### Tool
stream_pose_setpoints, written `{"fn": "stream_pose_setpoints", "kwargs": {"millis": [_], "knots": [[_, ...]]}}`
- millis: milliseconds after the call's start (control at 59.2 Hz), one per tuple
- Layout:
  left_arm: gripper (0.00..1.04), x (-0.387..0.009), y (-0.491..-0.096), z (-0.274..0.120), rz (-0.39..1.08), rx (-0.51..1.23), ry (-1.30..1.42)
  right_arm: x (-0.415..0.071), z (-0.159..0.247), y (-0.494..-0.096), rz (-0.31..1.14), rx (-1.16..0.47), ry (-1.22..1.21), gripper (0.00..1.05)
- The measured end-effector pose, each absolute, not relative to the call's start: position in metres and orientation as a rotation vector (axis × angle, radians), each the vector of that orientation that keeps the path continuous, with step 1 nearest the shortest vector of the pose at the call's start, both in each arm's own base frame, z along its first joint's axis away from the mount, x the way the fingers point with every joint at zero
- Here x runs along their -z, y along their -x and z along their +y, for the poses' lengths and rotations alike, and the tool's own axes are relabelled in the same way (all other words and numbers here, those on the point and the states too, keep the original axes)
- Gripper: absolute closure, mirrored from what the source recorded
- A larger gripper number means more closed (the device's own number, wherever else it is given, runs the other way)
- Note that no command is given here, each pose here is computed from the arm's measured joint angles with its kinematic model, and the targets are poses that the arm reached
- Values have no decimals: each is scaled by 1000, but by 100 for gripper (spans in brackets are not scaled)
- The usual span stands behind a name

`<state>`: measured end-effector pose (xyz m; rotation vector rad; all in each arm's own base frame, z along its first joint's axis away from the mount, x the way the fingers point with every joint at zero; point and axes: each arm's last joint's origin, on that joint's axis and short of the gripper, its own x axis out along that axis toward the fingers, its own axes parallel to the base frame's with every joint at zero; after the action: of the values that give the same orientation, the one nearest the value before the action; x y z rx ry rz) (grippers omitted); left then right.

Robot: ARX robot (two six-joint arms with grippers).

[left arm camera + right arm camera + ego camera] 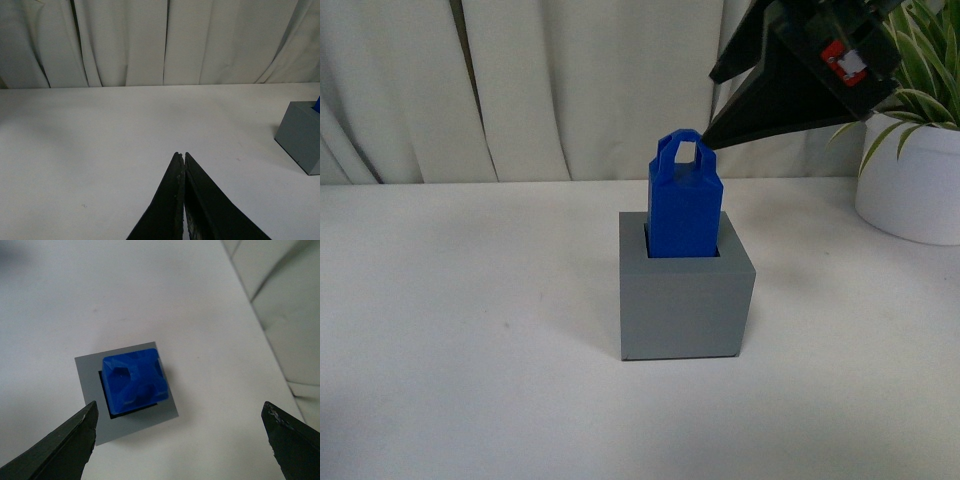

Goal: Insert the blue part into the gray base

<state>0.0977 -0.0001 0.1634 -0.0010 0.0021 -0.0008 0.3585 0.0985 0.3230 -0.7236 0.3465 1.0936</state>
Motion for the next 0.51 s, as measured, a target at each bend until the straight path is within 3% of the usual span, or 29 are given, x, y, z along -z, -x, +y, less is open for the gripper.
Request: {"fn": "stream_pose_setpoints", "kwargs": {"millis": [389,507], "knots": [[101,-163,-98,0,2,1,1,-255,25,-257,169,-649,242,9],[101,-163,-98,0,2,1,1,-247,22,-249,194,-624,147,9]]}}
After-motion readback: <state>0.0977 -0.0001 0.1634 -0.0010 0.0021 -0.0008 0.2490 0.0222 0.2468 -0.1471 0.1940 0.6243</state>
